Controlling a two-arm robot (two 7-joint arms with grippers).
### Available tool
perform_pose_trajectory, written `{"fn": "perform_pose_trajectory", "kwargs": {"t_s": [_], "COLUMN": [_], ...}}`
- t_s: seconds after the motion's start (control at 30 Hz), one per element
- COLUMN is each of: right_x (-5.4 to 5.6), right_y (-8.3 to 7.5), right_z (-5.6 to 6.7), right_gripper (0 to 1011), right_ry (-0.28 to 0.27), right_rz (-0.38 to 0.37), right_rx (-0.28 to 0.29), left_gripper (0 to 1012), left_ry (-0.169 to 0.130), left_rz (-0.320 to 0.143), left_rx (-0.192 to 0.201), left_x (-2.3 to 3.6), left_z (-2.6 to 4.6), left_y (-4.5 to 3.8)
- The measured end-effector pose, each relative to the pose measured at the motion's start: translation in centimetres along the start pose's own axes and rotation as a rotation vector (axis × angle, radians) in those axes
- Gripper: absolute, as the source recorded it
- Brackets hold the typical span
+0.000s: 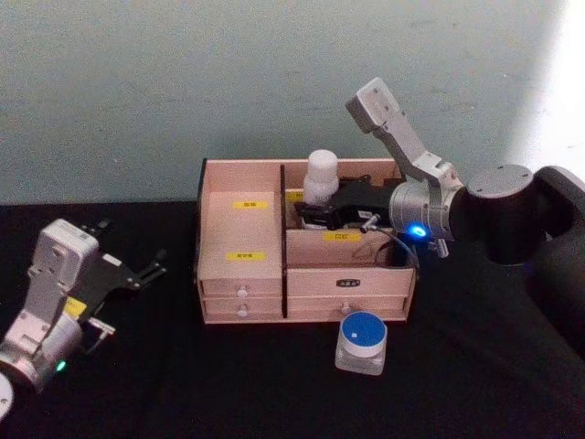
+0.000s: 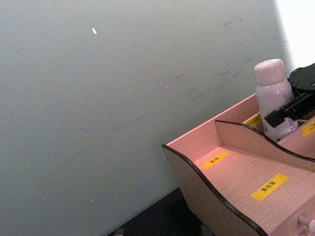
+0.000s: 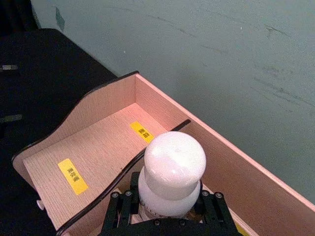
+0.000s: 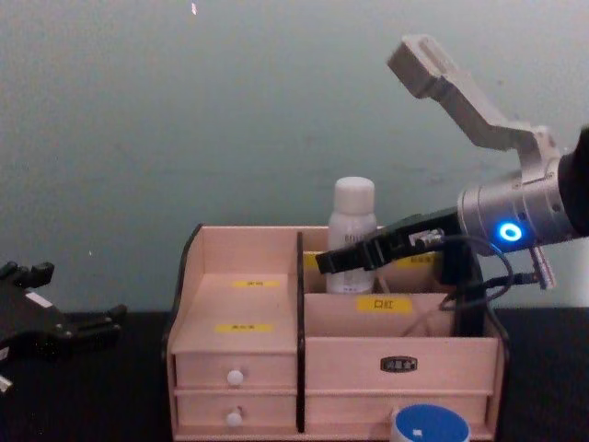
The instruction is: Pick up the facial cleanser and watermelon frost from the table and place them into the tiered storage box.
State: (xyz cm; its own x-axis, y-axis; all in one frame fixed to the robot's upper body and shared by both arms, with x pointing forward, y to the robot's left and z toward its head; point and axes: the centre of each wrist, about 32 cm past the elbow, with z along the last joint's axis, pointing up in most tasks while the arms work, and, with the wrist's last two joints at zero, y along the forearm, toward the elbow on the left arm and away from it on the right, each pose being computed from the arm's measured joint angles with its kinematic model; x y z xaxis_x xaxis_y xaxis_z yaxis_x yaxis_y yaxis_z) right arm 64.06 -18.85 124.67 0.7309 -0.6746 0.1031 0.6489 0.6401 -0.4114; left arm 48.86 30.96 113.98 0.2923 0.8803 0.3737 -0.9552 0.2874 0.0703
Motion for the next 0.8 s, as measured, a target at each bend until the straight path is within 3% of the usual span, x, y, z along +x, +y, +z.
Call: {"fn": "perform_pose_trajectory", "kwargs": {"t_s": [0.5, 0.8], "right_x": [-0.08, -0.09], "right_y": [-0.02, -0.01], "right_z": [-0.21, -0.19], "right_gripper": [596, 839], "right_ry": [-0.008, -0.005], "right_rz": [-0.002, 0.001], "right_rx": [-0.005, -0.004], "left_gripper": [1001, 1001], "left_ry": [0.000, 0.000], "left_rz": [0.000, 0.000], "left_rx": [0.000, 0.000], "left_x": [0.00, 0.00], "left_z": [0.00, 0.00], "left_y": [0.00, 0.00]}}
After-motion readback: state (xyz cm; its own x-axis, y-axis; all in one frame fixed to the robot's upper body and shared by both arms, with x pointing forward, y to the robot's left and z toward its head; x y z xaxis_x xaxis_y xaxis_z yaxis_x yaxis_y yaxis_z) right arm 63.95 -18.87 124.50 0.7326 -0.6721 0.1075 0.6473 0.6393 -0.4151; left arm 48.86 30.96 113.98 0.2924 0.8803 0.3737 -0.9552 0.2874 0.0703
